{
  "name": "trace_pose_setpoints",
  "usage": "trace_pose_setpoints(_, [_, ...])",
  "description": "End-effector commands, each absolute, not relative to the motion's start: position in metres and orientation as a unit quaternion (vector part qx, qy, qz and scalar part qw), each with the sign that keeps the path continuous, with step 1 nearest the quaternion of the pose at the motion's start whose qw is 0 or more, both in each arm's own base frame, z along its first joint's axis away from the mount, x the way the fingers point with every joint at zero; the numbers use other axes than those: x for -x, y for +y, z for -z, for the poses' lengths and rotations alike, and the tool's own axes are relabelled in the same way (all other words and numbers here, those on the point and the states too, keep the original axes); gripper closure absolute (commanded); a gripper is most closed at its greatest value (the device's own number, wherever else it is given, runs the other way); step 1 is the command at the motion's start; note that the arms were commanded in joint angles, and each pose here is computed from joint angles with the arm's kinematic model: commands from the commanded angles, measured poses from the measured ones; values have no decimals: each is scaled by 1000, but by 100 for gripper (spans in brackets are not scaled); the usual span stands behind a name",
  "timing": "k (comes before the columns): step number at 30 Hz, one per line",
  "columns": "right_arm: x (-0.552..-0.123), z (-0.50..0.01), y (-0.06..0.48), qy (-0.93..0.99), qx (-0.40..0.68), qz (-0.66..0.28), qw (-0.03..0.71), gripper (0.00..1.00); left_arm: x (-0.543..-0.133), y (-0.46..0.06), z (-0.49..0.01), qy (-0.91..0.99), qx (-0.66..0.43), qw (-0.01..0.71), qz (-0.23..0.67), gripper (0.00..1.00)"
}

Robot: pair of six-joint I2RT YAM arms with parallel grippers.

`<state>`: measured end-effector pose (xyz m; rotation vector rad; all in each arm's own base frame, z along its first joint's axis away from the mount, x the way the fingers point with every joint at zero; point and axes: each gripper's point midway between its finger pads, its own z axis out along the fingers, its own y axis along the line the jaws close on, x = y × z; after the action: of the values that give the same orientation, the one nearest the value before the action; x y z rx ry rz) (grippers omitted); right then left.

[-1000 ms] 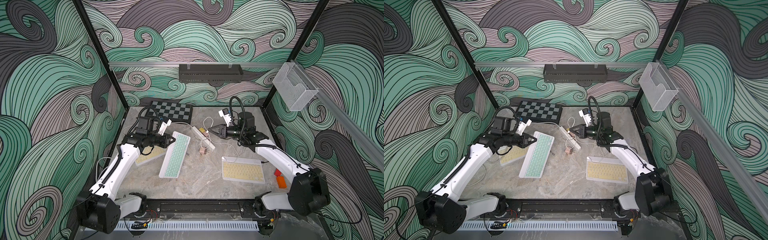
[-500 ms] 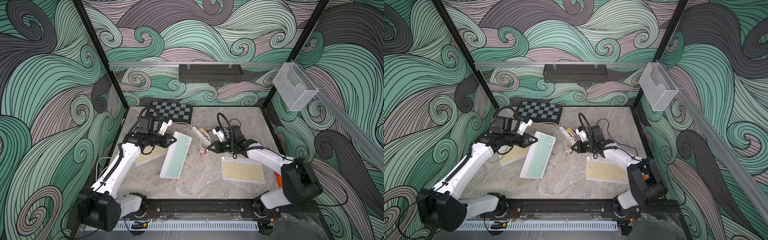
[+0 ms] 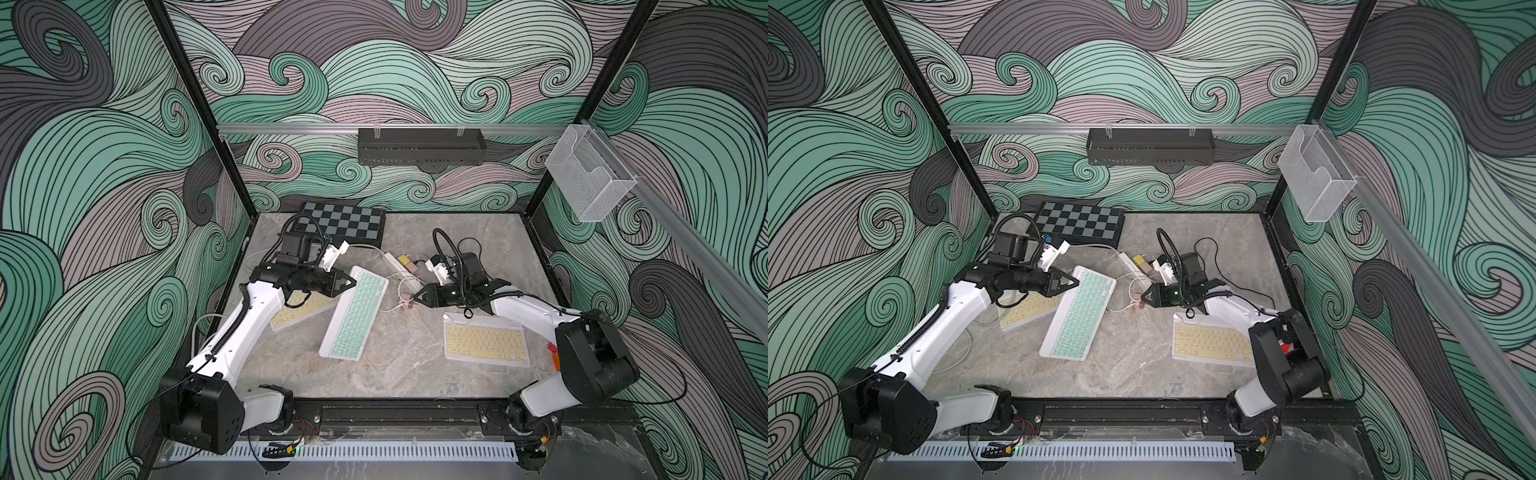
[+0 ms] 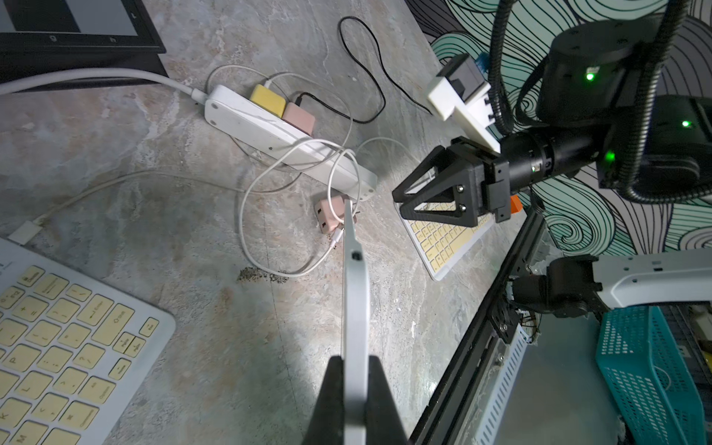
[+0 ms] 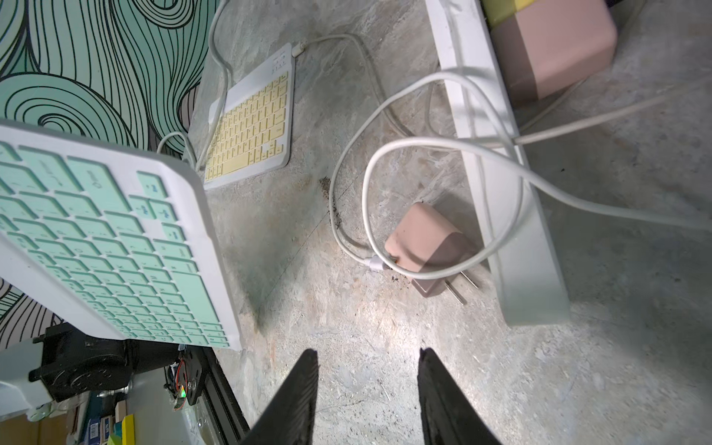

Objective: Unplug the wireless keyboard
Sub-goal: Place the power cord at the center of the board, then place the keyboard at the center of the board.

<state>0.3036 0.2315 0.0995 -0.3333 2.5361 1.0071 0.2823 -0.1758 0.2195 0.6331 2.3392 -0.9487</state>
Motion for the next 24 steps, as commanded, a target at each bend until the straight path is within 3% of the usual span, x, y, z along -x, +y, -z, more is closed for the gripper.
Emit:
trace_pose_setpoints(1, [-307,-112,229,900,124,-354,224,53,-270,-189,-246,829,-297,264,394,100])
trace_pose_setpoints(6, [-313,-122,225,895,116,-353,245,51,-251,-195,-247,811,-357,205,417,100])
trace_pose_setpoints(24, [-314,-121,217,895,106,-357,244,48,-238,-222,-152,806,-454,-27,379,100])
